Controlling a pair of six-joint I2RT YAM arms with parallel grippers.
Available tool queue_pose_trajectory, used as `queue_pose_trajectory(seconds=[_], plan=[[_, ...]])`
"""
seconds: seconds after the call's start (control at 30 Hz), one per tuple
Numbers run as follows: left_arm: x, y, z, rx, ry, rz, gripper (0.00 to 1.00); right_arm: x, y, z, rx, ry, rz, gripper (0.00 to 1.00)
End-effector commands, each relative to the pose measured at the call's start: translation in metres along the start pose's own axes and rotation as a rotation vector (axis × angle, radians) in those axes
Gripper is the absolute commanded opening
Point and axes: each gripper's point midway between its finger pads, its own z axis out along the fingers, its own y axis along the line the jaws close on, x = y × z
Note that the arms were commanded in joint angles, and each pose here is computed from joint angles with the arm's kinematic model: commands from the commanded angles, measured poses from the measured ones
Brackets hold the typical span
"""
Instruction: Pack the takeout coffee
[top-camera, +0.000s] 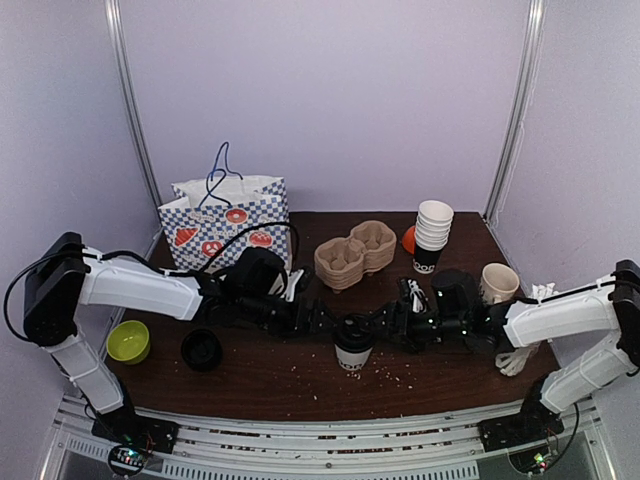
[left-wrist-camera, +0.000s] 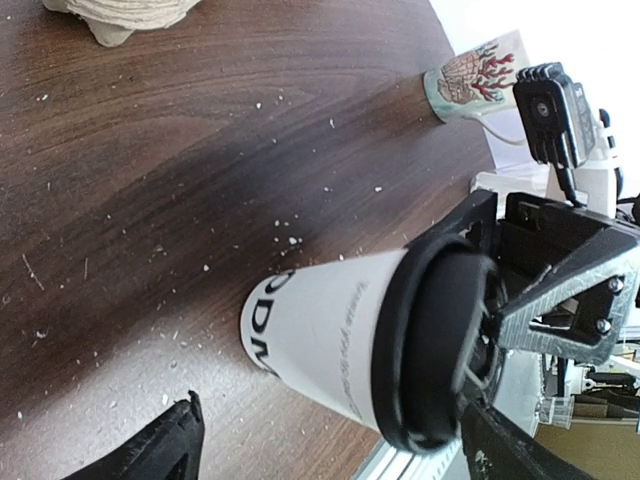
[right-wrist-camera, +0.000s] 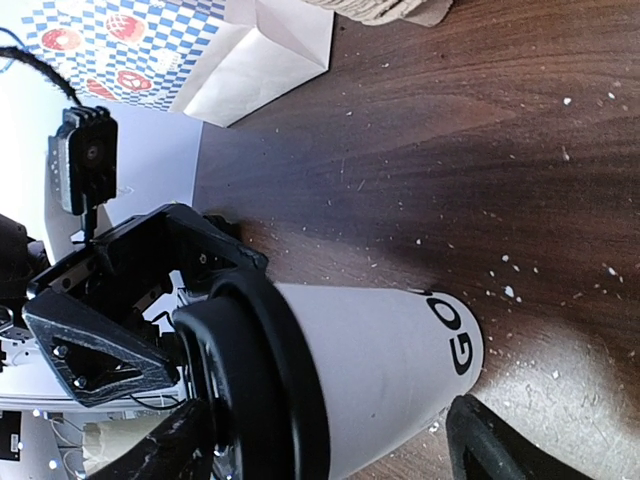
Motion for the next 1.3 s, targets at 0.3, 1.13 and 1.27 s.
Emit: queue_pose_trajectory(seconds=[0.3,1.13,1.27], plan=[[0.006,-0.017,0.009,0.025,0.035,0.037,0.88,0.012,-0.004,-0.005,0.02,0.06,-0.015,0.82],[0.046,0.028,0.023,-0.032,0.112,-0.021,0.71,0.027,-0.04,-0.005,0.095,0.071,0.027,0.72],[0.026,0.005,0.016,-0.008,0.08,0.028,0.82,0.012,-0.014,-0.013,0.076,0.042,-0.031,0.79]])
